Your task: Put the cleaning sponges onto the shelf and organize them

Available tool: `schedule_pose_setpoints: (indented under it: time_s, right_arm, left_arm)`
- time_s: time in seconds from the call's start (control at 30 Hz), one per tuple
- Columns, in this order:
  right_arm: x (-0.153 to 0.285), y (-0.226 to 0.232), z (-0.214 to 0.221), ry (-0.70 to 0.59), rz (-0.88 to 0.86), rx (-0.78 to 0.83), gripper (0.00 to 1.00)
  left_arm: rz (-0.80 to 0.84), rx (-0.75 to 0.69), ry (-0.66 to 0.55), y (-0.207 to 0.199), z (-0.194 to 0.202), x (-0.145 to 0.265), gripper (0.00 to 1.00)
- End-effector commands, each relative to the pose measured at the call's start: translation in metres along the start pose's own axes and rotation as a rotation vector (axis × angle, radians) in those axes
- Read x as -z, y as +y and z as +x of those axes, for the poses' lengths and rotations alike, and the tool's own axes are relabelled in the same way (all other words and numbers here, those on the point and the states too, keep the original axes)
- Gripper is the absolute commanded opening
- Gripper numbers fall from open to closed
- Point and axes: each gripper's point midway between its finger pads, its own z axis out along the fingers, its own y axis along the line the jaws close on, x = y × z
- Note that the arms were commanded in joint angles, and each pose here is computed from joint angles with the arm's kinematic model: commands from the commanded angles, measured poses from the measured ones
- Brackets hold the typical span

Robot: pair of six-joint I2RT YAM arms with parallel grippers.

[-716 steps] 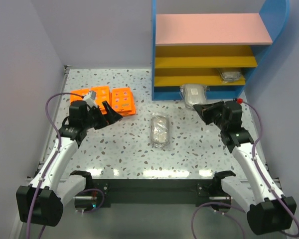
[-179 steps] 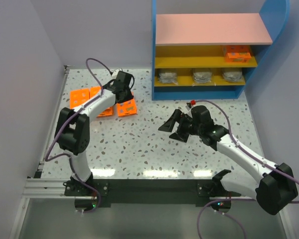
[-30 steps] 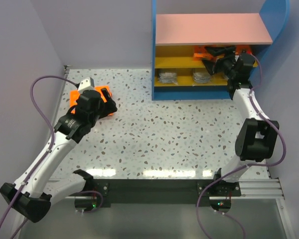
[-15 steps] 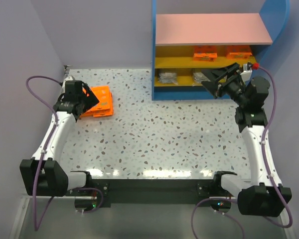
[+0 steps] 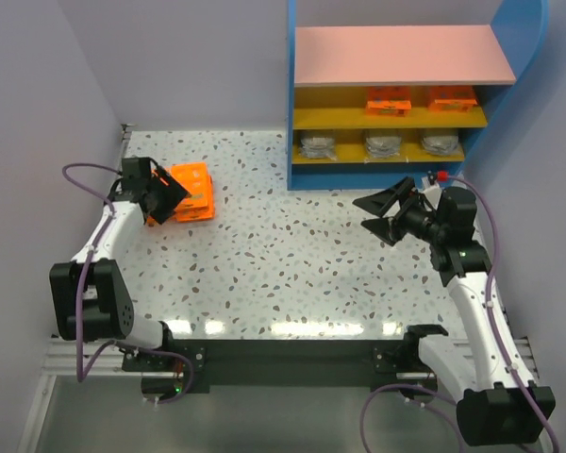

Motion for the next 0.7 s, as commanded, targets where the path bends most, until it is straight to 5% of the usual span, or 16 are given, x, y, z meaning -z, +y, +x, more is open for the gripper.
schedule_pose_setpoints:
  time_s: [0.0,0.67]
  right_arm:
    - [0.006,-0.006,0.011,0.022,0.001,0.024,0.83]
    - [0.000,-0.032,0.018,0.043,0.048,-0.004,0.83]
  left_arm:
    - [0.138,0.184,0.015,-0.017,0.015,0.007,0.70]
    - [0.213,0.378,-0.077,-0.006,0.020,-0.021,0.69]
